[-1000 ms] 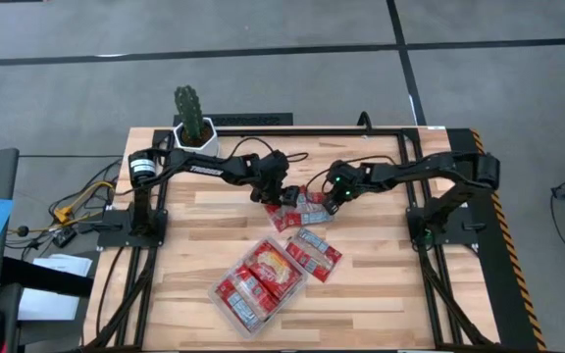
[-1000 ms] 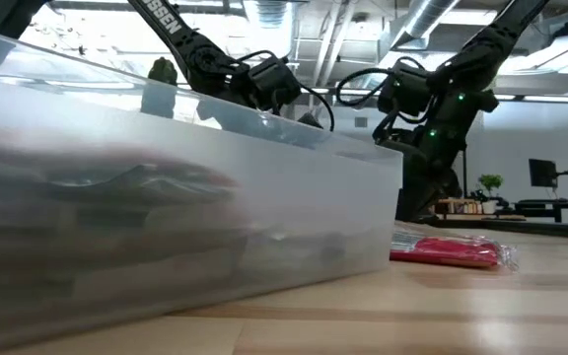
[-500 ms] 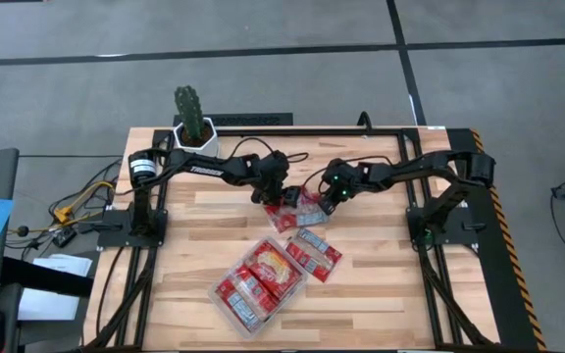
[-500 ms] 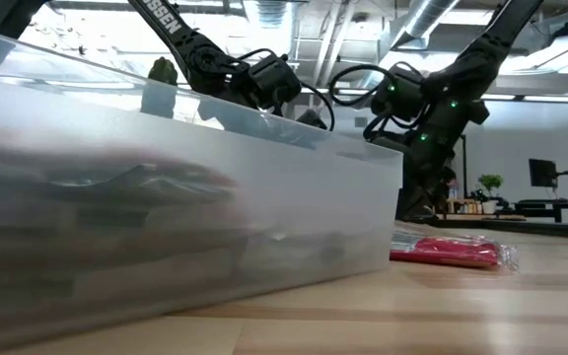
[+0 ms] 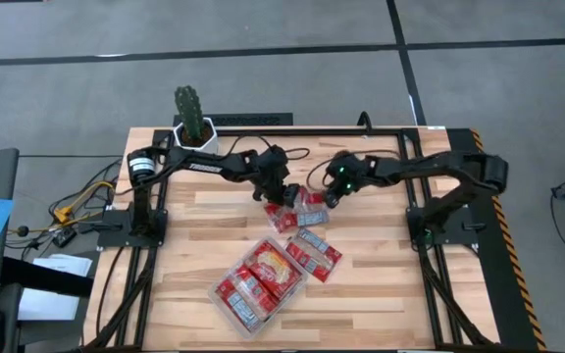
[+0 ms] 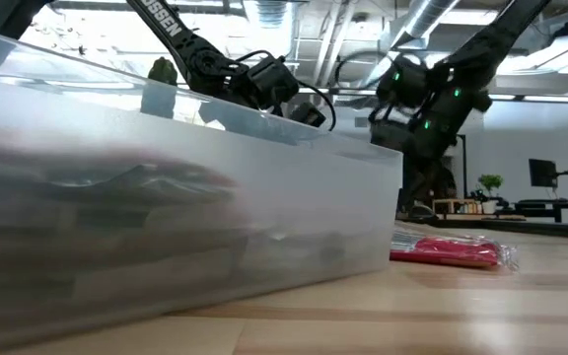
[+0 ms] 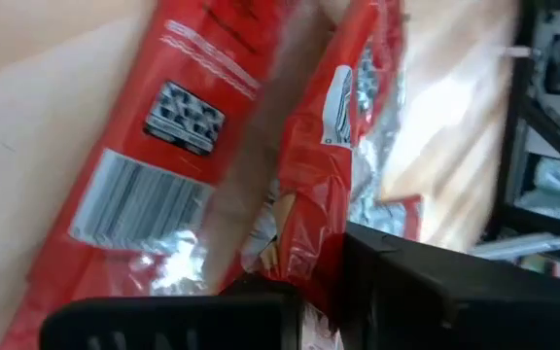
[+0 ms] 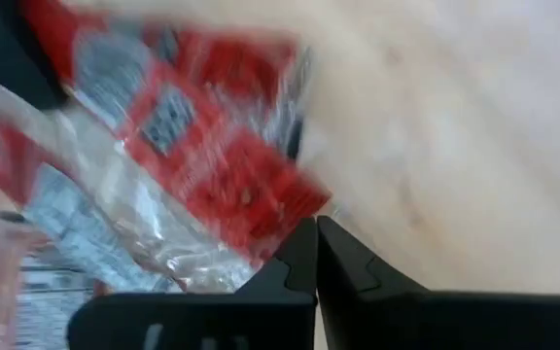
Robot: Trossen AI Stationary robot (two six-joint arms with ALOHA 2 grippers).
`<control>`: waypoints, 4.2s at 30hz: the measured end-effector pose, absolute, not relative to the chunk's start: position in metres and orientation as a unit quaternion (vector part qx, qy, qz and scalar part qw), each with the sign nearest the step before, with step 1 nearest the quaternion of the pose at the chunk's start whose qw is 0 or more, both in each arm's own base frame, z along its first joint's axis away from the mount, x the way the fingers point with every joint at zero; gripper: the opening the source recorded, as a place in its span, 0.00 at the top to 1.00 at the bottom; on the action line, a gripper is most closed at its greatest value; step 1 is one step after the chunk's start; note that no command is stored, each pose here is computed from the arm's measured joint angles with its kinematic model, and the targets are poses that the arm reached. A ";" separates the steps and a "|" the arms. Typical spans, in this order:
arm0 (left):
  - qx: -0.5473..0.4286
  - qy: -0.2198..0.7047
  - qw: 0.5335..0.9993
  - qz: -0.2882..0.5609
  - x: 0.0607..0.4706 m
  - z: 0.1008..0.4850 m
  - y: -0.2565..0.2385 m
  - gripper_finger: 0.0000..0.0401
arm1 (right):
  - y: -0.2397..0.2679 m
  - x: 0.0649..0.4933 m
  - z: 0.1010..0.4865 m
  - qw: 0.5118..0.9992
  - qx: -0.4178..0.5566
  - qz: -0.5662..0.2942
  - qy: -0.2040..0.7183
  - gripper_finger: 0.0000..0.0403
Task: Sort popcorn bags into baskets
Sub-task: Put the red popcorn bag into the transparent bin
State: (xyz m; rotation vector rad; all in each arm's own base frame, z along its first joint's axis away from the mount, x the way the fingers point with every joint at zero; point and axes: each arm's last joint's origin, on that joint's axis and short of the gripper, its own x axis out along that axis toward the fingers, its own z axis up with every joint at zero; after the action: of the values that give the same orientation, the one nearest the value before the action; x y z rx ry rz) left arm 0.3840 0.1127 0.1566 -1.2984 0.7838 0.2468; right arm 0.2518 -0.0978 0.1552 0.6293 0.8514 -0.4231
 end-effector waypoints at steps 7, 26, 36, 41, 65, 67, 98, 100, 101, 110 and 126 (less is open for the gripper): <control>-0.589 0.349 0.728 0.034 0.376 0.180 0.122 0.98 | -0.109 0.220 0.205 0.866 0.288 -0.227 0.340 0.92; -0.390 0.460 0.757 -0.252 0.345 0.275 0.028 0.99 | -0.110 0.177 0.233 0.864 0.257 -0.277 0.334 0.91; -0.317 0.536 0.751 -0.219 0.352 0.233 0.014 0.99 | -0.112 0.182 0.227 0.861 0.257 -0.274 0.344 0.94; -0.310 0.552 0.738 -0.231 0.356 0.219 0.008 0.99 | -0.112 0.181 0.225 0.856 0.259 -0.274 0.354 0.95; -0.308 0.513 0.771 -0.221 0.373 0.214 0.012 0.67 | -0.112 0.182 0.226 0.861 0.249 -0.271 0.352 0.94; -0.314 0.511 0.771 -0.217 0.374 0.215 0.012 0.60 | -0.112 0.182 0.226 0.861 0.249 -0.271 0.352 0.93; -0.385 0.551 0.721 -0.168 0.363 0.244 0.048 0.34 | -0.113 0.182 0.226 0.861 0.239 -0.276 0.353 0.92; -0.370 0.553 0.730 -0.154 0.362 0.247 0.054 0.34 | -0.113 0.182 0.226 0.862 0.237 -0.279 0.350 0.92; -0.365 0.552 0.736 -0.145 0.362 0.247 0.057 0.34 | -0.114 0.183 0.227 0.864 0.237 -0.279 0.347 0.92; -0.357 0.548 0.756 -0.010 0.353 0.233 0.098 0.34 | -0.113 0.181 0.216 0.845 0.297 -0.303 0.326 0.90; -0.444 0.463 0.764 0.067 0.347 0.181 0.120 0.34 | -0.095 0.193 0.185 0.854 0.304 -0.305 0.292 0.94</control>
State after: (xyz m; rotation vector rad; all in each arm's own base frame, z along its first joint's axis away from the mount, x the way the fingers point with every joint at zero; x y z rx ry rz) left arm 0.3469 0.1196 0.1811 -0.9649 1.0064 0.1462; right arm 0.1930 -0.0950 0.1845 0.6385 0.6142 -0.6410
